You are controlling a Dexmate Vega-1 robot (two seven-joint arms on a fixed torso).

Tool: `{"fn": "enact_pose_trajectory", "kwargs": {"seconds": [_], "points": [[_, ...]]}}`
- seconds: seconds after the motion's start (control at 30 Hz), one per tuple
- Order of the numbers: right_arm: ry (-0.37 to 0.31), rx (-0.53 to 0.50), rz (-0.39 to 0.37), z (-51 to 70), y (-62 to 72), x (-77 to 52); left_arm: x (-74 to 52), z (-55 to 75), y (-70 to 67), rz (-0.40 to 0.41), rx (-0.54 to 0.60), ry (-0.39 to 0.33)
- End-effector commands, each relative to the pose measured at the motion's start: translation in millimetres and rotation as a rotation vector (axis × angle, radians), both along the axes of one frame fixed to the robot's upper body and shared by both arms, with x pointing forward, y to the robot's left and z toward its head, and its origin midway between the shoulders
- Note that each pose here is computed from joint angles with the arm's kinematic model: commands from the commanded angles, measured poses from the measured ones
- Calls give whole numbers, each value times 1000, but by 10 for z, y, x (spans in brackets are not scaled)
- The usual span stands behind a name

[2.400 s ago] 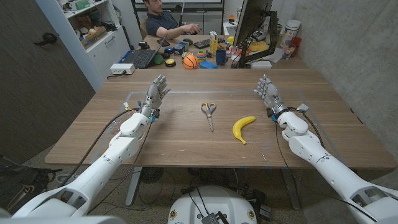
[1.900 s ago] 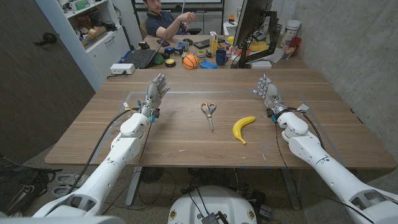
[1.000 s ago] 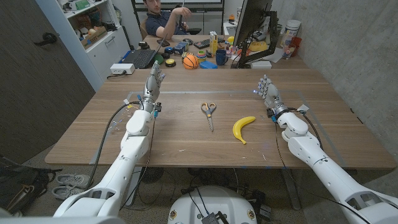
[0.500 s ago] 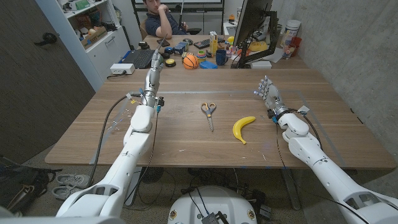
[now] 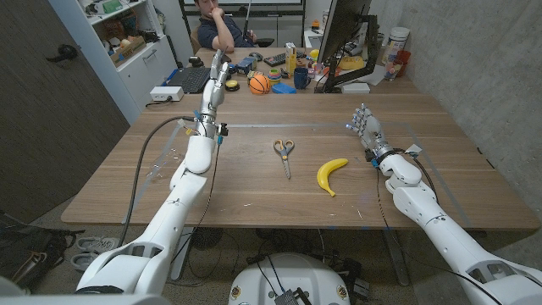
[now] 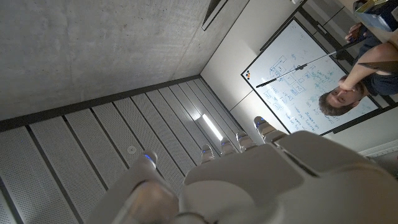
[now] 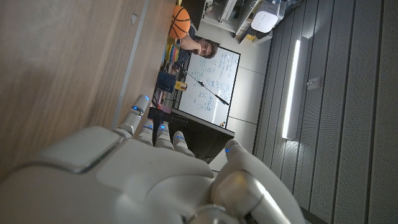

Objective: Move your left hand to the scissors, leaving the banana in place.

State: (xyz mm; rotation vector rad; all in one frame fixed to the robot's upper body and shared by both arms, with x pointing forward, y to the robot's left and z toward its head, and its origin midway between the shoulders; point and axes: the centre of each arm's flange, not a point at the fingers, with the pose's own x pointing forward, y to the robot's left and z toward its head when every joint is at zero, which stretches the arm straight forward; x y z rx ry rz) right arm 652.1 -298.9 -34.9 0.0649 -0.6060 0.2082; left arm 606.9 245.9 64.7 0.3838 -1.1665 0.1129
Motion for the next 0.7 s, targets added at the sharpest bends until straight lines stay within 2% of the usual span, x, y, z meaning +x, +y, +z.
{"fn": "enact_pose_trajectory", "kwargs": {"seconds": [0.03, 0.37, 0.7], "points": [[-8, 2, 7, -2, 2, -5, -122, 223, -139, 127, 159, -140], [-14, 4, 6, -13, 11, -29, -196, 365, -200, 240, 258, -208], [-15, 13, 4, -27, 19, -63, -192, 515, -243, 417, 396, -284]]}}
